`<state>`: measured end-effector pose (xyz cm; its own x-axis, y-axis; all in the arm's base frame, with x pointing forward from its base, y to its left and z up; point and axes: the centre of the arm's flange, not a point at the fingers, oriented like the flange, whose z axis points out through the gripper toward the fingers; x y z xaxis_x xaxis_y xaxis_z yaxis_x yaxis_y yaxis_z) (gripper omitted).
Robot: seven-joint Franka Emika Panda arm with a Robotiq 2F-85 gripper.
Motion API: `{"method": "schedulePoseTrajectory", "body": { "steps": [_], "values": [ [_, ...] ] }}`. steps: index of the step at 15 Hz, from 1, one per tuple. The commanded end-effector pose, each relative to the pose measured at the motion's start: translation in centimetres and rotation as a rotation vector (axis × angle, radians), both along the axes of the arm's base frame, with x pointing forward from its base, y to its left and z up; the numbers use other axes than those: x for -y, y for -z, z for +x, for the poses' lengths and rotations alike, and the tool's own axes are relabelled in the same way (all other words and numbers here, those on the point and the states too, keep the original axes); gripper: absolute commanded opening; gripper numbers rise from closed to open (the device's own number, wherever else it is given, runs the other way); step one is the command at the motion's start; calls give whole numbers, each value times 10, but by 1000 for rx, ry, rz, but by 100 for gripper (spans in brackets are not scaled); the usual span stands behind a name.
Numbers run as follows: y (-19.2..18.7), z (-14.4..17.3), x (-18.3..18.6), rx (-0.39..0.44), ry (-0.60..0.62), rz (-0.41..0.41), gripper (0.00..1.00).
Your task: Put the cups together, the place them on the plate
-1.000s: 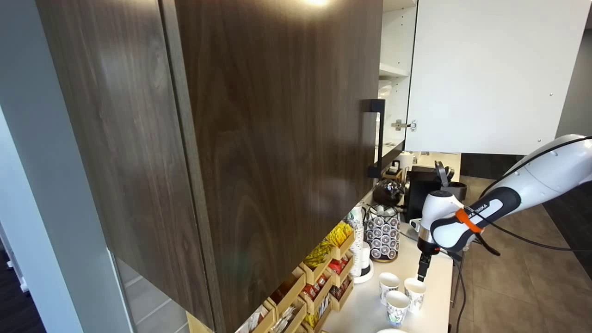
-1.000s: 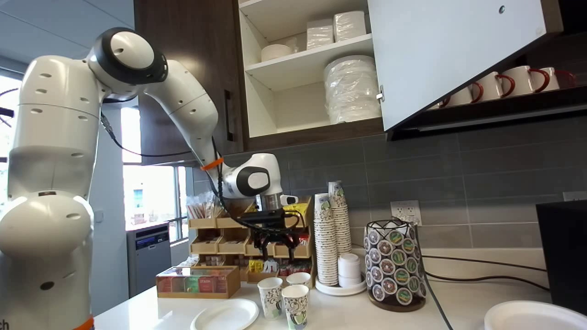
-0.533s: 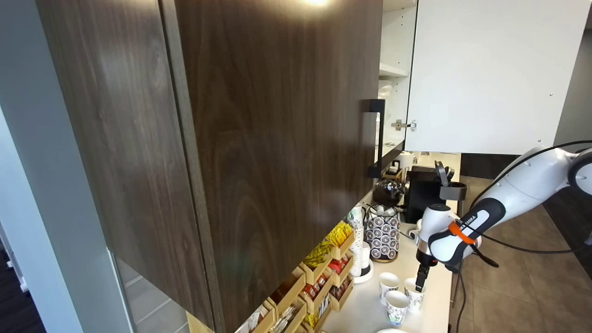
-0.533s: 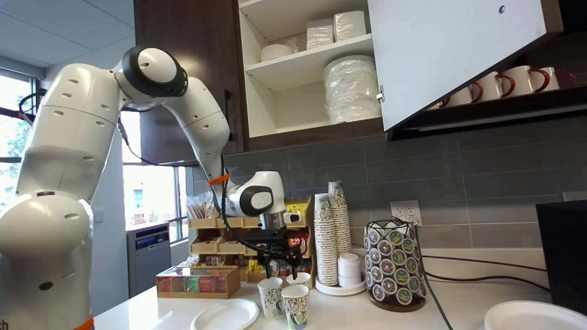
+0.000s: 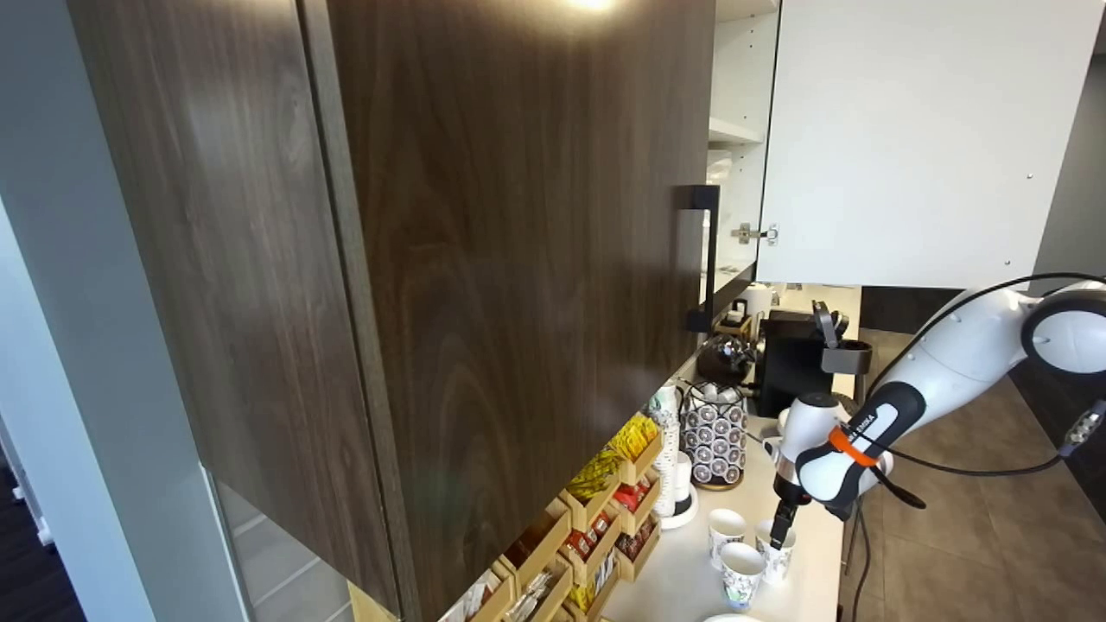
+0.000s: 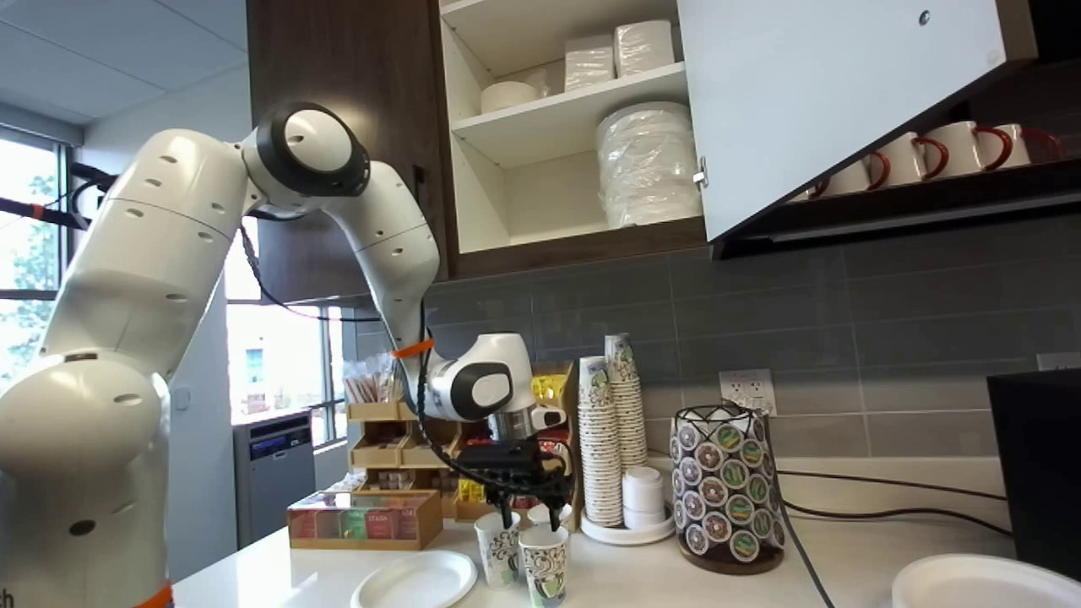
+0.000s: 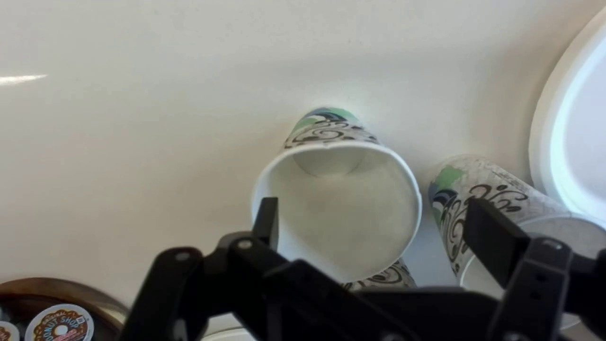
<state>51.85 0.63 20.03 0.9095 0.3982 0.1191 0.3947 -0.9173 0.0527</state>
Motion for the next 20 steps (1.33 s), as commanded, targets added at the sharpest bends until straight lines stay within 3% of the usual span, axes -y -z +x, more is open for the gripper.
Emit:
{"method": "schedulePoseTrajectory", "body": {
  "steps": [1,20],
  "values": [
    [14,9,2,24,8,-8,100],
    [32,29,11,21,4,-16,100]
  ]
}}
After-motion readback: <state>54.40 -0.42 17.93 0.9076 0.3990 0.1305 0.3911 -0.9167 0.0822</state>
